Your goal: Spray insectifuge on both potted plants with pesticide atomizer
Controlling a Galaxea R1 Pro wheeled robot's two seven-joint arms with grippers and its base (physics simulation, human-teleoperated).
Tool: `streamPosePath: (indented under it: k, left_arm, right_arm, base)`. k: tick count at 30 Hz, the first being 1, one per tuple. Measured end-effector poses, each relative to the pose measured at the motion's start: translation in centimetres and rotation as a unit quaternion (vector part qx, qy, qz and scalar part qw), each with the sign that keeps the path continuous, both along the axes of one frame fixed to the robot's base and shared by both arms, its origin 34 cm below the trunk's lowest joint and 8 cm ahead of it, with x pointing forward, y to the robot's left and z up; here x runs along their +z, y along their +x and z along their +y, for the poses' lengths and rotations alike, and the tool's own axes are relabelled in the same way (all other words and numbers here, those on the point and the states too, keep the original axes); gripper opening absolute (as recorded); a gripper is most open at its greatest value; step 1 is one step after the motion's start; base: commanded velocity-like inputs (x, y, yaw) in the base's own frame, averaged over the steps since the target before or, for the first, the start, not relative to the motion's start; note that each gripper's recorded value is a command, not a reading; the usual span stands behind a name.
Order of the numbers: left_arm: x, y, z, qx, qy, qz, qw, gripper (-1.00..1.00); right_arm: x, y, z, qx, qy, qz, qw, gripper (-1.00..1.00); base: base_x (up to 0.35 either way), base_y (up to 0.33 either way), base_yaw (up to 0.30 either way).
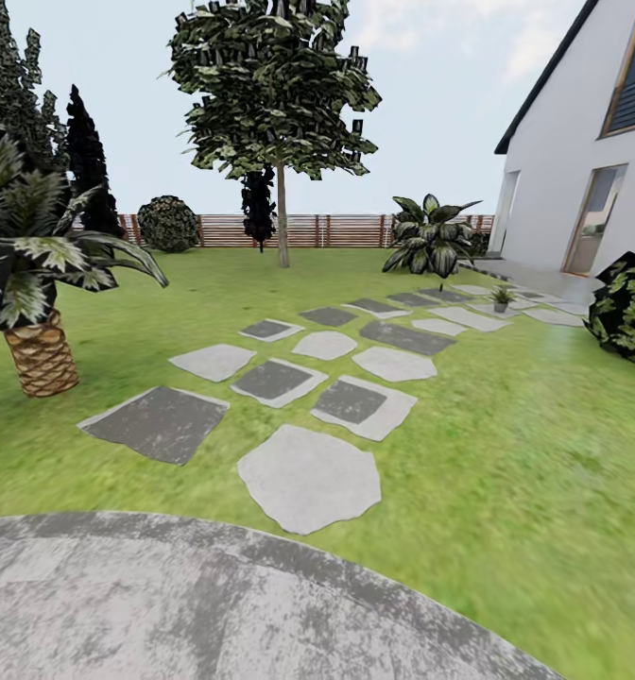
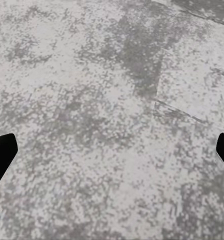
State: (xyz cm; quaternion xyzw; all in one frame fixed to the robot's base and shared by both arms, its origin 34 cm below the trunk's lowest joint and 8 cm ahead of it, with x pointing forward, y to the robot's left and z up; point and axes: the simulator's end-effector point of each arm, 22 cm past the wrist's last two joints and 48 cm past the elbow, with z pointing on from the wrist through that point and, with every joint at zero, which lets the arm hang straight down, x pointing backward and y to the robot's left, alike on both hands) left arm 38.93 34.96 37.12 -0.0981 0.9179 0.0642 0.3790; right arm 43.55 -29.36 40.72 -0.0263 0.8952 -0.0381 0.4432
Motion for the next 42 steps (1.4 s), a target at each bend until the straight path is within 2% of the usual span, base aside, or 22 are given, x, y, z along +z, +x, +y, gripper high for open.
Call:
streamPosePath:
  k: [42]
  left_arm:
    - [0.00, 0.00, 0.01, 0.000, 0.000, 0.000, 1.0000, 1.00]
  right_arm:
    - [0.00, 0.00, 0.00, 0.000, 0.000, 0.000, 1.0000, 1.00]
  base:
    - [0.339, 0.000, 0.000]
